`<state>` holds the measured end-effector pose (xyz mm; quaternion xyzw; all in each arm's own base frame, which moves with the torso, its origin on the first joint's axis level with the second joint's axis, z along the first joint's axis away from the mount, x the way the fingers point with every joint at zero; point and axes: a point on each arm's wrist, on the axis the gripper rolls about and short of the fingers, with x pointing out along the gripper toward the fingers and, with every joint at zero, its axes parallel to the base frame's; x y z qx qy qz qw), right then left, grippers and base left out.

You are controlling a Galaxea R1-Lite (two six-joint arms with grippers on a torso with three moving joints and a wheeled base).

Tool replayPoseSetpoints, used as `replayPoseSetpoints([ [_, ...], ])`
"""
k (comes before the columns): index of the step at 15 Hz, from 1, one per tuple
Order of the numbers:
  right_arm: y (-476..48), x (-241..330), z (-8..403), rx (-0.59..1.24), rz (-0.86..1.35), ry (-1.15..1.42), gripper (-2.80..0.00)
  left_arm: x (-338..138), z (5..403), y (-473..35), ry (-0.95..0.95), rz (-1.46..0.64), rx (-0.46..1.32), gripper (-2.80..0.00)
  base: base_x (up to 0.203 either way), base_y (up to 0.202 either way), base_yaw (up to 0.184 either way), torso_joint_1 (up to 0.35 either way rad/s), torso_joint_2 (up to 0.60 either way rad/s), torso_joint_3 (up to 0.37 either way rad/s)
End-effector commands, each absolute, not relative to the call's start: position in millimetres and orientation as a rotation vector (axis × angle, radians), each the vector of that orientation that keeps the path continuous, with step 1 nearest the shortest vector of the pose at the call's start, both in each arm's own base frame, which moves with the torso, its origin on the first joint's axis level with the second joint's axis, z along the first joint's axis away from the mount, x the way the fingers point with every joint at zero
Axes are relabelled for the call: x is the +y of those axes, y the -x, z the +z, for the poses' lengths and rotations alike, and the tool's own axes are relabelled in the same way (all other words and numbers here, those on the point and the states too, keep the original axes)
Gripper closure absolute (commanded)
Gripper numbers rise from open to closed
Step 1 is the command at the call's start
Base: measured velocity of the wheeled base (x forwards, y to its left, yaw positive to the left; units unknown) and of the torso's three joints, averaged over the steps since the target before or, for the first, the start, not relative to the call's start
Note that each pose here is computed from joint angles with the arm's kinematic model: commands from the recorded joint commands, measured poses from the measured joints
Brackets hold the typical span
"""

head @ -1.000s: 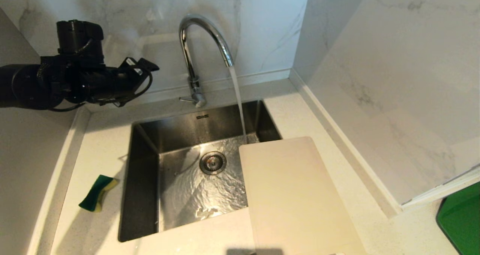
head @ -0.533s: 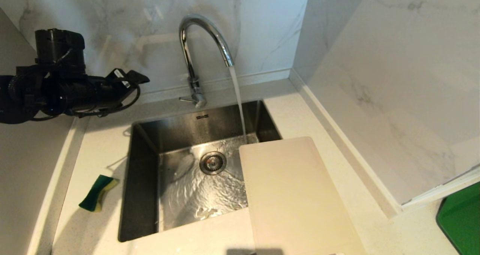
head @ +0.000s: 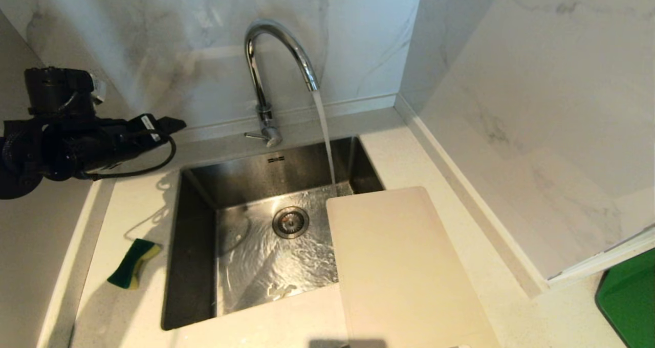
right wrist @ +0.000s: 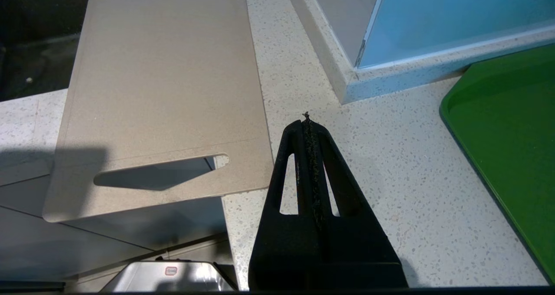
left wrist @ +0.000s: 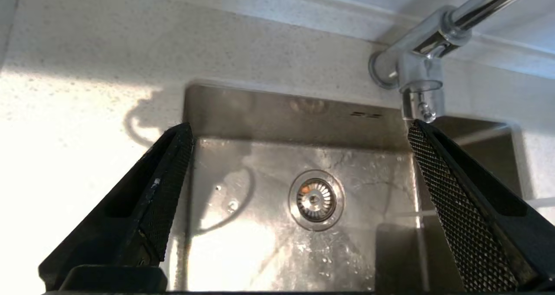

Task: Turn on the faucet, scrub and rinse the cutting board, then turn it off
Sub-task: Pick up the cleaning cloth

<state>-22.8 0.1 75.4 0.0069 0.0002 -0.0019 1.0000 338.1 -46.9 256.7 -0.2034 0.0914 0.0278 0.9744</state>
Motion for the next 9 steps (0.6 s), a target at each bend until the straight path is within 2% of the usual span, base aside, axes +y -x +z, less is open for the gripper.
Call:
replayPoseSetpoints([
  [1,22.8,0.1,75.5,0.0,-0.003,-0.014,0.0,-44.8,255.9,-331.4,0.412,0.024,0.199,0.0,0.0,0.0,0.0,0.0,0.0,0.0],
  [5,22.8,0.1,75.5,0.0,-0.003,-0.014,0.0,-40.0,247.2,-322.2,0.314,0.031,0.247,0.0,0.0,0.0,0.0,0.0,0.0,0.0],
  [9,22.8,0.1,75.5,0.0,-0.003,-0.014,0.0,-29.3,253.1,-313.8,0.303,0.051,0.227,0.0,0.0,0.0,0.0,0.0,0.0,0.0],
])
